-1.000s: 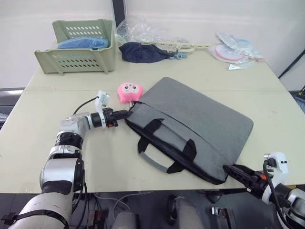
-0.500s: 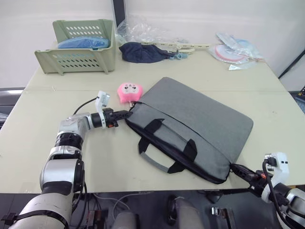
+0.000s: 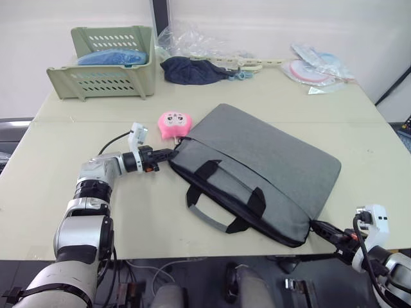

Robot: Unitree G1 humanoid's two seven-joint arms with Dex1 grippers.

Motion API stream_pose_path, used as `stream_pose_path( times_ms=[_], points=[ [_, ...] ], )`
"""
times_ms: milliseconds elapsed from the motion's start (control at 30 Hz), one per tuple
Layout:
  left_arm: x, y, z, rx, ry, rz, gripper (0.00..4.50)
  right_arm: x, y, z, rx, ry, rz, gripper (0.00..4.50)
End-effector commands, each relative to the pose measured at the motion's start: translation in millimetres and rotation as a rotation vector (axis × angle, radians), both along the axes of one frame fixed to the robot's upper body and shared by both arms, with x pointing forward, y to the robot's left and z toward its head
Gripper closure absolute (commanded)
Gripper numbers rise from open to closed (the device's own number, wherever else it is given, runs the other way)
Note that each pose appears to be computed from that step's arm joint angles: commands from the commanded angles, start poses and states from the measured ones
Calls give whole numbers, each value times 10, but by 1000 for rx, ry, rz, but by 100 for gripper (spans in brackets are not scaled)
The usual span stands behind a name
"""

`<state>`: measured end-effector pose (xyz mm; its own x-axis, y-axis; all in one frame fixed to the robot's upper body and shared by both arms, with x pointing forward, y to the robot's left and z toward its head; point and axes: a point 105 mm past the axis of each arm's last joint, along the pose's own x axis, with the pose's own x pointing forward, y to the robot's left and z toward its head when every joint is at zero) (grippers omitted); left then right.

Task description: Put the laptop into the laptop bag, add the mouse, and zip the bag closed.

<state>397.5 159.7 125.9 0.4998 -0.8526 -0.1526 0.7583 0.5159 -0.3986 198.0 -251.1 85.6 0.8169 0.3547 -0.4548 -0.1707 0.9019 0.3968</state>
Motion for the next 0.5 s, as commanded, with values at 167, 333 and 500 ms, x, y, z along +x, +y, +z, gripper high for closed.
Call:
stream_pose_path(
  times_ms=[167,333,500],
  points=[
    [-27,-10,-23,-2,1,-3,450,-76,-96,-63,2,47,-40,216],
    [-35,-30,-43,-3,5,-7,450,-105,-101,-72,23,52,-52,216],
    [-39,-41,-44,-4,6,-12,450,-142,-95,-105,27,63,-62,216]
  ],
)
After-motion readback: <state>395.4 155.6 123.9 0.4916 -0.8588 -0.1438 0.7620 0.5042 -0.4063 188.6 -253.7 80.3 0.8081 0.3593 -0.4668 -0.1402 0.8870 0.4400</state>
